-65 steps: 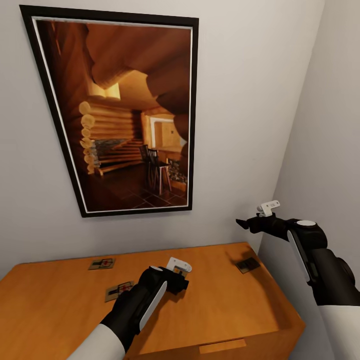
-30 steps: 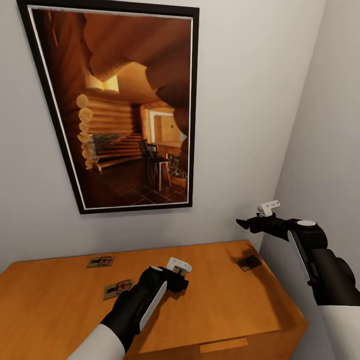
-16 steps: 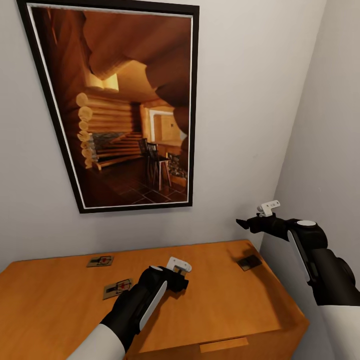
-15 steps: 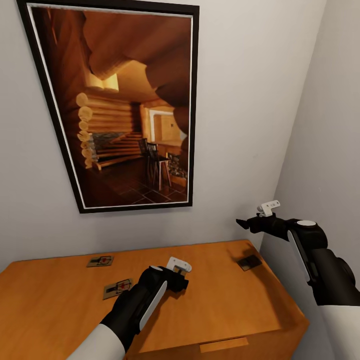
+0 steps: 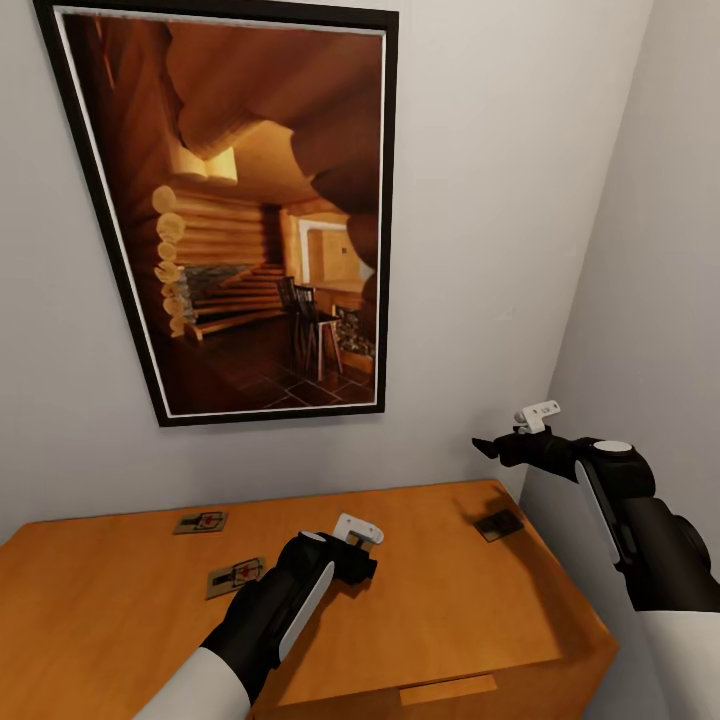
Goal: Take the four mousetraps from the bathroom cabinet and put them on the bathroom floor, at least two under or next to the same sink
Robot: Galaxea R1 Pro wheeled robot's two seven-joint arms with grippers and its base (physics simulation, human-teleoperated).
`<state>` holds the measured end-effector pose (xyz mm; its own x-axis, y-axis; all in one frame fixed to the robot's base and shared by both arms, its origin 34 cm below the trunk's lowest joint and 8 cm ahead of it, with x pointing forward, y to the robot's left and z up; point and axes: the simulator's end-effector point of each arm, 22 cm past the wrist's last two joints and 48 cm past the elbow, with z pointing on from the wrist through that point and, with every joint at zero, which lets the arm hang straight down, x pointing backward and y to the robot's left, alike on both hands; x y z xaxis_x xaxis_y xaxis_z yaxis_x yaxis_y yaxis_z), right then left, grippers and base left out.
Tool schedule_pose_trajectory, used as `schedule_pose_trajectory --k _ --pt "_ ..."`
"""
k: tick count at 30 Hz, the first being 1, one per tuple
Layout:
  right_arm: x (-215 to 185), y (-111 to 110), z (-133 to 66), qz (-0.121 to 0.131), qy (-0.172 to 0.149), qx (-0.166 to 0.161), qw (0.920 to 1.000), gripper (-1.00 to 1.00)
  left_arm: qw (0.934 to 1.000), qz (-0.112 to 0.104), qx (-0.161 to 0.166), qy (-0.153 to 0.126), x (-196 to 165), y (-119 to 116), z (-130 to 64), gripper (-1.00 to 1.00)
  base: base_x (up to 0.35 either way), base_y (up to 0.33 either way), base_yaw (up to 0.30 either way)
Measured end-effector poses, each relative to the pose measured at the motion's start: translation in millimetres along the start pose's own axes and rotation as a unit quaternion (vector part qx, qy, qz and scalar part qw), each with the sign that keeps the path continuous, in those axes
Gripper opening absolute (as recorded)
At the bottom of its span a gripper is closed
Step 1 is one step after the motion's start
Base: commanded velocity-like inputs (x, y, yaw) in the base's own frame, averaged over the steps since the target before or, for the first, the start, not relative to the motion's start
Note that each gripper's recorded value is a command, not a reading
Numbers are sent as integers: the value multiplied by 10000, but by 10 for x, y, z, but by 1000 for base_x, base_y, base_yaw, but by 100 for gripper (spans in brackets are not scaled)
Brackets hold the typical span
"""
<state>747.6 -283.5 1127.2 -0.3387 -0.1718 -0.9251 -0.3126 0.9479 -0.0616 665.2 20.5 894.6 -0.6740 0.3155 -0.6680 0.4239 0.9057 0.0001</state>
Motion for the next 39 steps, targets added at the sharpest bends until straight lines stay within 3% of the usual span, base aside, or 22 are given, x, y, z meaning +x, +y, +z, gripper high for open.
schedule_pose_trajectory --k 39 --pt "-1 -11 -3 24 -7 3 10000 100 10000 0 0 0 0 0 0 100 0 0 0"
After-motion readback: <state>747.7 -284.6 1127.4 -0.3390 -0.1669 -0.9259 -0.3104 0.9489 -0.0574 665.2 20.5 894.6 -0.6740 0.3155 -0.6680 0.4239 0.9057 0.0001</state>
